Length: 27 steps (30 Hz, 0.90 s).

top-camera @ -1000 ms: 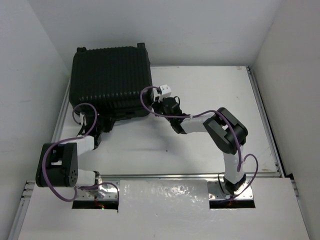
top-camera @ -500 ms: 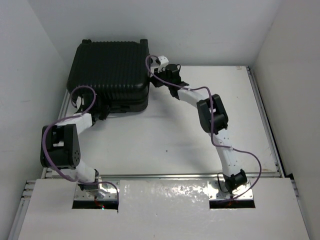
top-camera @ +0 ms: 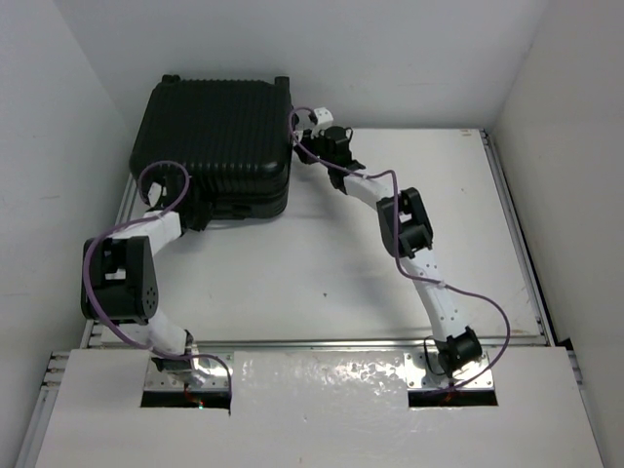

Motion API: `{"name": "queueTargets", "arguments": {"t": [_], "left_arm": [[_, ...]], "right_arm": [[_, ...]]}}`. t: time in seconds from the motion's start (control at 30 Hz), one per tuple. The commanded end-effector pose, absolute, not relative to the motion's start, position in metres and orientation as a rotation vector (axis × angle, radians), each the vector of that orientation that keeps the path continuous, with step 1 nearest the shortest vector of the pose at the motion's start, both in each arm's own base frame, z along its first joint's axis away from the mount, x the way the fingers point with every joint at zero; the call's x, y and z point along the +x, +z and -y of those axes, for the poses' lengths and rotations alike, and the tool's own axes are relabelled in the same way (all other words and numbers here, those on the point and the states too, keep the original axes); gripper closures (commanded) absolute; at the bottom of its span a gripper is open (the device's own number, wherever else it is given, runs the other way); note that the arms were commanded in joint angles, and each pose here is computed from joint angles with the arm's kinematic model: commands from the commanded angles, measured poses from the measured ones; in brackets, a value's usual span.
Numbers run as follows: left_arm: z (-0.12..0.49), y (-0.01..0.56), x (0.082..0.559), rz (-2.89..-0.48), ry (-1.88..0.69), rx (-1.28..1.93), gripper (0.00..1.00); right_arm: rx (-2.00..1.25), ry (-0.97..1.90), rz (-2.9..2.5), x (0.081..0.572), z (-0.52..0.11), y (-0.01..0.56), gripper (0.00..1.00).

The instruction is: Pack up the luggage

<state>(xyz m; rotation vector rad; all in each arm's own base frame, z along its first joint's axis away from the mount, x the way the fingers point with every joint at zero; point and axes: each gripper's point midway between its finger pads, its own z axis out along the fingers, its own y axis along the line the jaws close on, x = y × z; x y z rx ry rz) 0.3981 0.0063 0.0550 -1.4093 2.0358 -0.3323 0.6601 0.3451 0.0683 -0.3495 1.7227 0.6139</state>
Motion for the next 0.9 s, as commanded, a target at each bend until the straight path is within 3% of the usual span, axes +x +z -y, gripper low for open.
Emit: {"name": "queueTargets", "arguments": {"t": [0.0, 0.03, 0.07, 0.1, 0.13, 0.17, 0.27, 0.3, 0.37, 0.67, 0.87], "left_arm": [[0.009, 0.049, 0.396, -2.188, -0.167, -1.055, 1.00], [0.022, 0.047, 0.395, -2.227, -0.165, -0.987, 1.00], [0.035, 0.046, 0.395, -2.254, -0.163, -0.937, 1.00], [0.062, 0.046, 0.391, -2.299, -0.182, -0.845, 1.00], [0.073, 0.043, 0.388, -2.326, -0.180, -0.799, 1.00], [0.085, 0.041, 0.383, -2.350, -0.187, -0.752, 1.00], [0.119, 0.036, 0.360, -2.406, -0.230, -0.607, 1.00], [0.134, 0.030, 0.345, -2.435, -0.241, -0.546, 1.00], [0.149, 0.035, 0.331, -2.439, -0.271, -0.483, 1.00], [0.231, 0.031, 0.232, -2.508, -0.432, -0.169, 1.00], [0.210, 0.019, 0.189, -2.562, -0.261, -0.164, 1.00]], "right_arm": [[-0.400, 0.692, -1.658, 0.646, -0.338, 0.124, 0.78], [-0.406, 0.687, -1.752, 0.630, -0.330, 0.092, 0.60], [-0.398, 0.687, -1.711, 0.619, -0.322, 0.129, 0.24], [-0.337, 0.640, -1.714, 0.615, -0.302, 0.136, 0.20], [-0.279, 0.627, -1.842, 0.581, -0.280, 0.086, 0.18], [-0.246, 0.641, -1.717, 0.571, -0.269, 0.142, 0.14], [-0.126, 0.638, -1.813, 0.524, -0.221, 0.117, 0.04], [-0.097, 0.621, -1.779, 0.515, -0.203, 0.145, 0.02], [-0.049, 0.564, -1.873, 0.482, -0.177, 0.121, 0.01], [0.023, 0.314, -1.917, 0.401, -0.100, 0.158, 0.01], [0.072, 0.211, -1.994, 0.372, -0.069, 0.163, 0.01]]}}
